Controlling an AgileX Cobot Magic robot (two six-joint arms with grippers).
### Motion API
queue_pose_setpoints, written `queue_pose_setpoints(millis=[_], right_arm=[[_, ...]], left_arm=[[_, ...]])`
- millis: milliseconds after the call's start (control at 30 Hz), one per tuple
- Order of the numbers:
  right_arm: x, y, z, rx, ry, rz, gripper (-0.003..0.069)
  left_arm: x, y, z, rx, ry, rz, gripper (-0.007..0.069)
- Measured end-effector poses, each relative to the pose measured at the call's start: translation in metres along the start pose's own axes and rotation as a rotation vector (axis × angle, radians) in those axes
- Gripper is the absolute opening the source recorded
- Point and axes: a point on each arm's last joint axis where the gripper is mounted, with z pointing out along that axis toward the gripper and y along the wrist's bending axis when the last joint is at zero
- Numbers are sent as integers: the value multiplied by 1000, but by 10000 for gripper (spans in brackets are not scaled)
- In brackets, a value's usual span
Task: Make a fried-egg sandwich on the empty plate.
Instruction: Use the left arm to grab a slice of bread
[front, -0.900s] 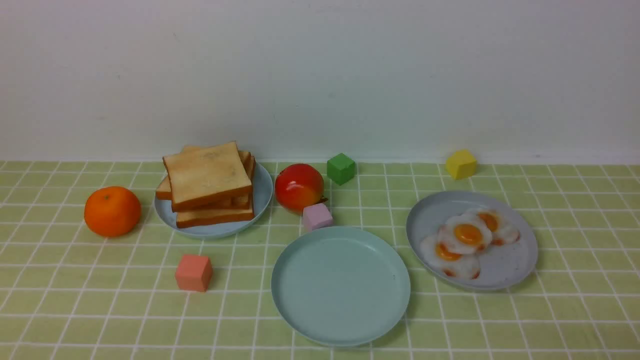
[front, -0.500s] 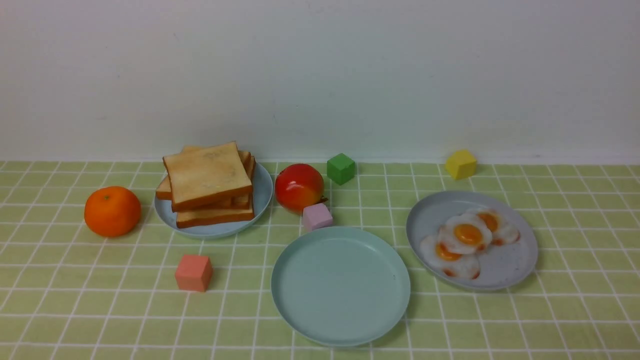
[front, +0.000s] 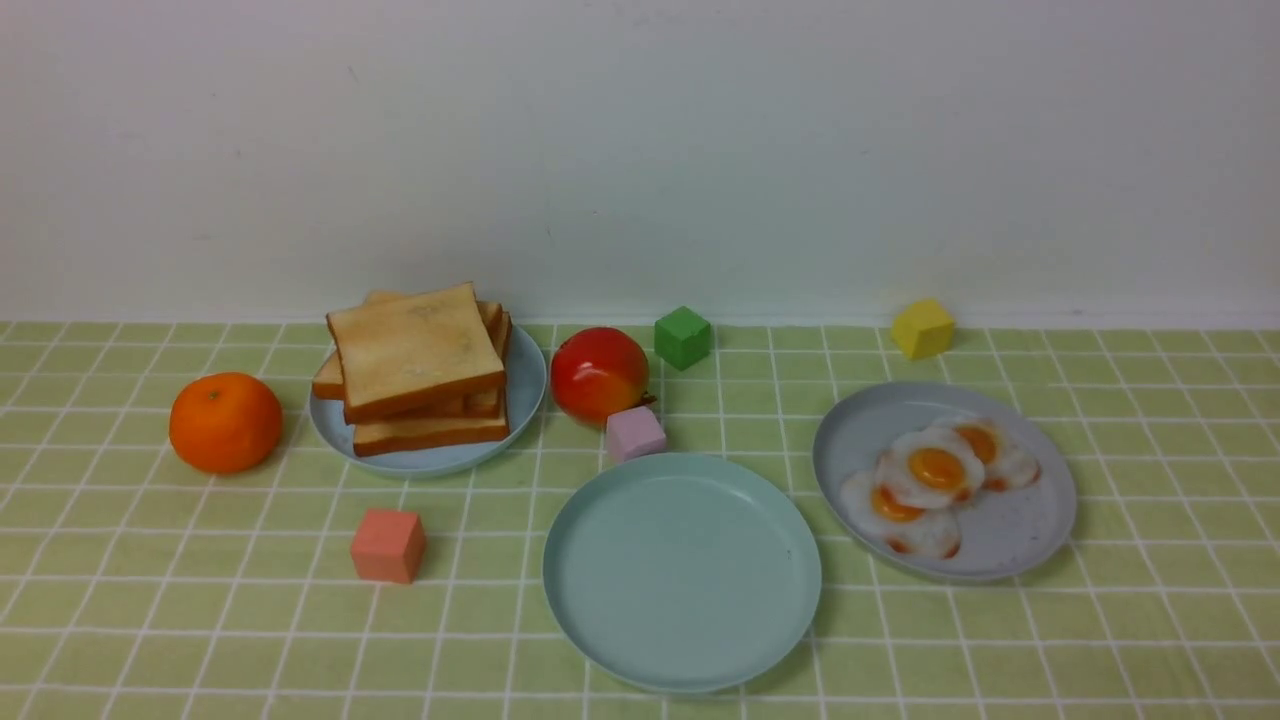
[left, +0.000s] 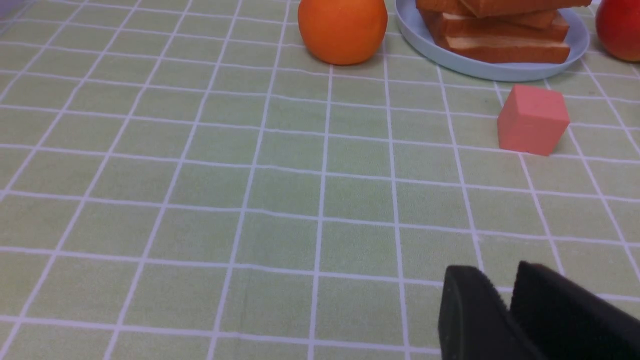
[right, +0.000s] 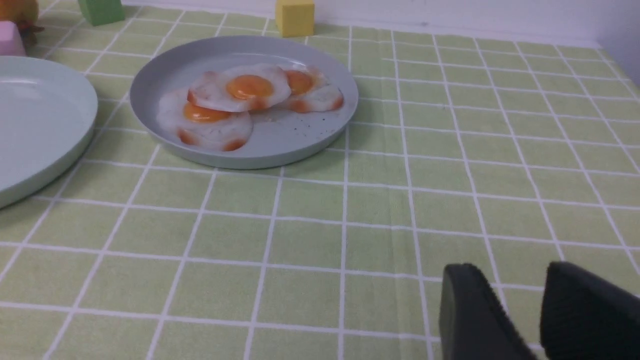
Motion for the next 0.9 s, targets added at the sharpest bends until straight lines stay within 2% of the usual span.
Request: queue_pose_setpoints(millis=[533,900], right_arm=[[-2,-1,0,15,-24,-45,242],[-33,3,-6,-22,-387,-50,242]], left_arm=[[-6,-1,0,11,-68,7,154],[-27,-5,-4,60,-302,7,165]])
